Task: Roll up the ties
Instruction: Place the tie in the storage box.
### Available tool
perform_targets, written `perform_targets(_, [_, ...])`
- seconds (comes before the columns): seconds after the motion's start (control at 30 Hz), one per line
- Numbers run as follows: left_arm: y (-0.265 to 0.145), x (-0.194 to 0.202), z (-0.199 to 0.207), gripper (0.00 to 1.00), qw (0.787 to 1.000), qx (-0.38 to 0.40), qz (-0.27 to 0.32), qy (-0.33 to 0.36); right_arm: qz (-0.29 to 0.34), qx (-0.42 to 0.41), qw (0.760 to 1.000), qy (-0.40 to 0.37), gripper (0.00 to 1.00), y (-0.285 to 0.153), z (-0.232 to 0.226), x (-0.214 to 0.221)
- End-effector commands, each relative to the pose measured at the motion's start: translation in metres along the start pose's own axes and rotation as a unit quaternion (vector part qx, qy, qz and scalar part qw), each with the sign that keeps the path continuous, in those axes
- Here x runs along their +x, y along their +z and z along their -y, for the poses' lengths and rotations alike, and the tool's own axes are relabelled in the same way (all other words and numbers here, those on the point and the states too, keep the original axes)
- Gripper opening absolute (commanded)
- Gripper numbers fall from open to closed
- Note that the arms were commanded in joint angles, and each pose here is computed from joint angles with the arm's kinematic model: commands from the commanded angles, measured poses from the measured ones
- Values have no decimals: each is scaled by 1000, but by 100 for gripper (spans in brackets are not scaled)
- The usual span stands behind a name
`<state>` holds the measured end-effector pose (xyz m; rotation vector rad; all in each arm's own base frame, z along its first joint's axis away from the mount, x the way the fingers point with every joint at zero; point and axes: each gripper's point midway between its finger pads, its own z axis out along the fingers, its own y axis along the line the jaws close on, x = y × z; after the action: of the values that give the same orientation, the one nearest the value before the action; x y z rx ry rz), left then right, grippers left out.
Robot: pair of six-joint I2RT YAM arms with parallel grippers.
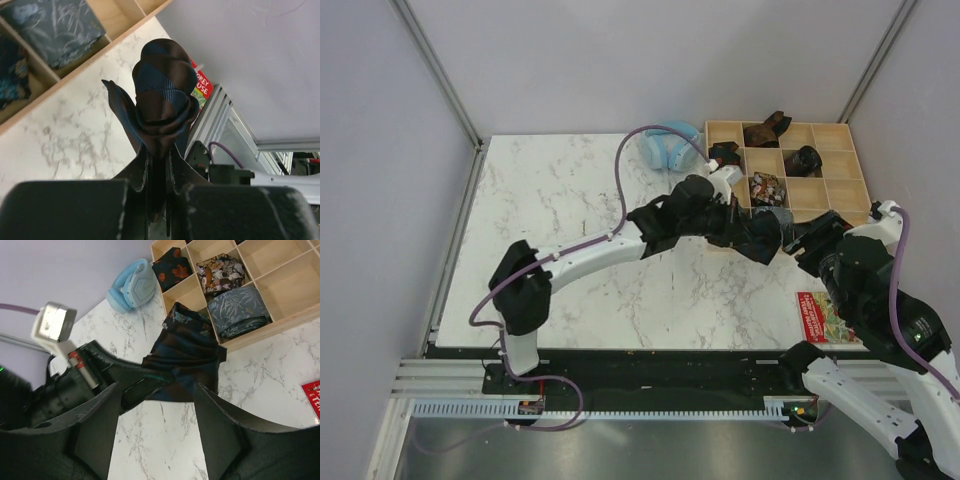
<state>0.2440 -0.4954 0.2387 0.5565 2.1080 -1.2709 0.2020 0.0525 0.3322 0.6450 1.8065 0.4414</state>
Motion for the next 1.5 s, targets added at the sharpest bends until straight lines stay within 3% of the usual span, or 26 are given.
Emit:
perform_targets(0.0, [32, -30, 33, 2, 996, 66, 31, 52, 21, 9, 1000, 5, 68, -19, 11, -18])
perform_targets(0.27, [107, -46, 34, 2, 992, 76, 58, 76, 26, 19, 999, 3, 68, -21, 22, -15])
perform_targets(0.73, [175, -61, 20, 2, 980, 85, 159, 86, 22, 12, 1000, -1, 68, -25, 27, -10])
perform_targets(1.13, [207, -63, -4, 2, 955, 46, 274, 107, 7, 26, 1000, -16, 68, -16, 38, 7])
perform_targets(1.47, [224, -51, -22, 2, 947, 21, 302, 107, 13, 37, 999, -29, 68, -11, 43, 9])
